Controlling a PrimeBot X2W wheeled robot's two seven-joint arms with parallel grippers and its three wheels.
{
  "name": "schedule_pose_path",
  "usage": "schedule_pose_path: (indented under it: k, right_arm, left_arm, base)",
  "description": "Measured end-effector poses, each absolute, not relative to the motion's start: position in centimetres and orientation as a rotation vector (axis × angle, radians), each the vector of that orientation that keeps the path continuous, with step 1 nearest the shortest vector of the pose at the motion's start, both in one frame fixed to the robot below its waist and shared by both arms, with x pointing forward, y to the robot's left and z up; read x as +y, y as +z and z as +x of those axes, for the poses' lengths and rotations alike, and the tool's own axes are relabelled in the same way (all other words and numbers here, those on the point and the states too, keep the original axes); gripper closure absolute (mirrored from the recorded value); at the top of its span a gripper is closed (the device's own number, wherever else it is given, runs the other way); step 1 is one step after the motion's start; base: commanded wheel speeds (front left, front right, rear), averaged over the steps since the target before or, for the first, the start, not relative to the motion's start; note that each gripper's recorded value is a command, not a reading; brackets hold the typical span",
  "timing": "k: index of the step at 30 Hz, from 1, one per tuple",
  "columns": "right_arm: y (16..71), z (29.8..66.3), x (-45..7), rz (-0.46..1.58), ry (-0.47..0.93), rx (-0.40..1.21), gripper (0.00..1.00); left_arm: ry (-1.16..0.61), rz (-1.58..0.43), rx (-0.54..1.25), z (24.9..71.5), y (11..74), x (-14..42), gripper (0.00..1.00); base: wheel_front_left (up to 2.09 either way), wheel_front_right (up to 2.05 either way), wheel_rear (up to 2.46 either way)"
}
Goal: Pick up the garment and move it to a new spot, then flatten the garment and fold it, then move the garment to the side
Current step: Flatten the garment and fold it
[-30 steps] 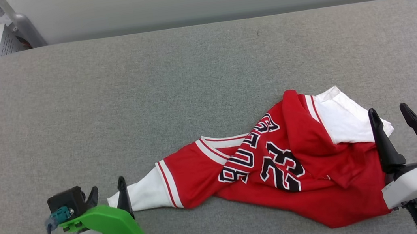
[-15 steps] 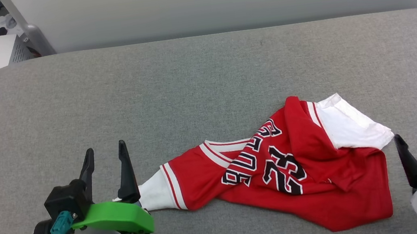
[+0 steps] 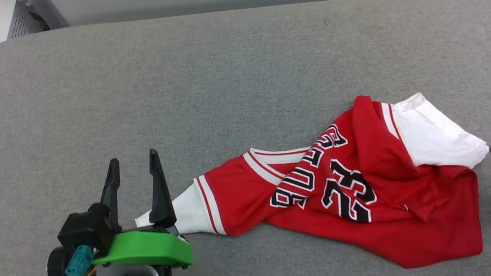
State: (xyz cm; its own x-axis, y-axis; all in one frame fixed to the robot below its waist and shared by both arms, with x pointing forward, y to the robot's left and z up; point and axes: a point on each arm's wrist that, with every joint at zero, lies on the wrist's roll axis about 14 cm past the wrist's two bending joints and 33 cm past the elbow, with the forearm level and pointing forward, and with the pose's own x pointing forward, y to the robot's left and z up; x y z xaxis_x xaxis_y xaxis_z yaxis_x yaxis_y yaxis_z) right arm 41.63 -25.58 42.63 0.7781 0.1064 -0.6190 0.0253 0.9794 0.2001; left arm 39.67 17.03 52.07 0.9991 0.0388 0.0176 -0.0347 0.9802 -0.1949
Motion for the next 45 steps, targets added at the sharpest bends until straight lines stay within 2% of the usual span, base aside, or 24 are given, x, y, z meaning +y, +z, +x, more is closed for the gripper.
schedule_pose_path:
  k: [7,14,15,16,17,22,27,34,42,45]
  right_arm:
    - [40.5,44.1,-23.0,0.145,0.154,0.833,0.0]
    - [36.6,42.7,-22.0,0.136,0.199,1.058,0.0]
    - [36.3,42.5,-21.9,0.139,0.202,1.079,0.09]
    - [36.2,42.4,-21.8,0.14,0.205,1.092,0.69]
    - [36.2,42.4,-21.8,0.148,0.206,1.097,1.0]
    - [36.8,42.6,-22.0,0.161,0.199,1.072,1.0]
    - [38.7,43.7,-22.2,0.189,0.177,0.954,1.0]
    - [41.2,44.0,-23.1,0.196,0.15,0.848,1.0]
    - [41.7,43.9,-22.7,0.196,0.152,0.817,1.0]
    - [41.4,43.8,-22.6,0.199,0.154,0.822,1.0]
  left_arm:
    - [0.067,-0.196,0.005,40.4,50.7,17.6,0.0]
    - [0.11,-0.192,0.041,40.3,49.2,18.6,0.0]
    - [0.115,-0.191,0.047,40.2,49.0,18.7,0.0]
    - [0.118,-0.191,0.051,40.2,48.8,18.8,0.0]
    - [0.121,-0.189,0.059,40.2,48.6,18.9,0.0]
    - [0.139,-0.209,0.095,40.2,48.1,19.5,0.0]
    - [0.151,-0.238,0.172,40.1,48.0,21.6,0.0]
    - [0.028,-0.241,0.427,39.2,47.0,22.4,0.0]
    - [-0.04,-0.244,0.783,37.1,42.1,21.3,0.0]
    - [-0.05,-0.241,0.865,37.2,40.4,21.0,0.0]
  base:
    - [0.0,0.0,0.0]
    - [0.0,0.0,0.0]
    - [0.0,0.0,0.0]
    - [0.0,0.0,0.0]
    - [0.0,0.0,0.0]
    - [0.0,0.0,0.0]
    - [0.0,0.0,0.0]
    - [0.0,0.0,0.0]
    - [0.0,0.0,0.0]
    - [0.0,0.0,0.0]
